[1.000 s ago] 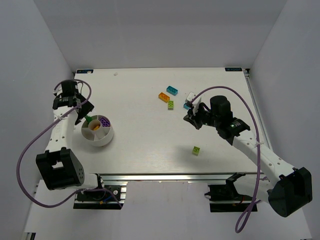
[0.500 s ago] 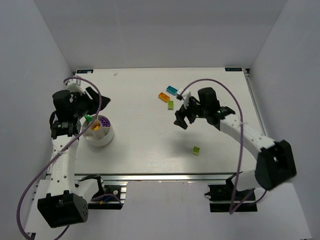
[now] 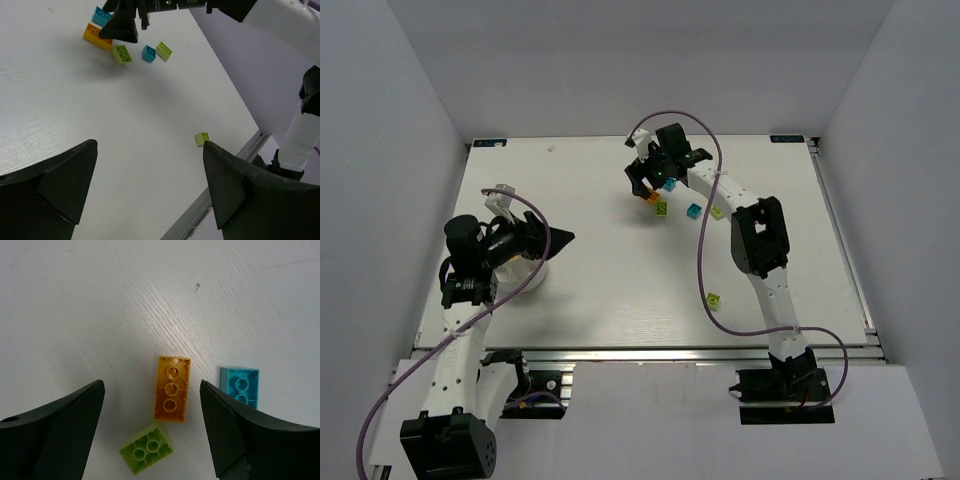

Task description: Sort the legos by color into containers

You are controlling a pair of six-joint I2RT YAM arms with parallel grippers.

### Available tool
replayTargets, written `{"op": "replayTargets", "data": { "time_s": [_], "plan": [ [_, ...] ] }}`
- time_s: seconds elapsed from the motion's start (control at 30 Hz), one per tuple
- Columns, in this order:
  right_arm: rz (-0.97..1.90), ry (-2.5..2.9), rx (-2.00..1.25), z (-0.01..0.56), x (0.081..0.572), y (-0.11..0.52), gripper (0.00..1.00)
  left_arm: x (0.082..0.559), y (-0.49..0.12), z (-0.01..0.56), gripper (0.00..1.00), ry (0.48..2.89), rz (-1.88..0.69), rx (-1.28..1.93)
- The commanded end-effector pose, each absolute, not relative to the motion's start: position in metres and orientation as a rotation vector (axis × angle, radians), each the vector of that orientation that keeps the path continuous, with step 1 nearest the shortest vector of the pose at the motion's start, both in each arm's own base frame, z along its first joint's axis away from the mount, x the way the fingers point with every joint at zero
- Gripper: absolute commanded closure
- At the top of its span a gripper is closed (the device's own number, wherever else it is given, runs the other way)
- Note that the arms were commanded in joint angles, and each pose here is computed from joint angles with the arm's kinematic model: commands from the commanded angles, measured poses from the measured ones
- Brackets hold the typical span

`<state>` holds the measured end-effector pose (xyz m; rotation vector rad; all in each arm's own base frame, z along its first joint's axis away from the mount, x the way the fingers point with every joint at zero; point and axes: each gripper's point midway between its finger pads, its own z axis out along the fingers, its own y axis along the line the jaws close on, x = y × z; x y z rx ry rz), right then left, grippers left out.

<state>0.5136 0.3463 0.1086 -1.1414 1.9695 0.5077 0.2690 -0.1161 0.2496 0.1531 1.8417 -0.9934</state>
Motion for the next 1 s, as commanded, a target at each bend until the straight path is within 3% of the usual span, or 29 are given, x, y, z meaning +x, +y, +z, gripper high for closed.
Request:
{"op": "replayTargets", "data": {
  "time_s": [0.0, 0.87, 0.97],
  "plan": [
    [0.459, 1.994, -1.096, 0.116, 0.523, 0.343, 0.18, 0.266, -0.115, 0.249, 0.04, 1.786, -0.933, 0.202],
    [0.374, 2.132, -1.057, 0.04, 0.533, 0.321, 0.34, 0.265, -0.112, 0.244, 0.03, 1.783, -0.907, 0.183],
    [0.379, 2.131, -1.058, 0.037, 0.534, 0.321, 0.43, 0.264, -0.112, 0.245, 0.03, 1.782, -0.909, 0.184]
  ]
}}
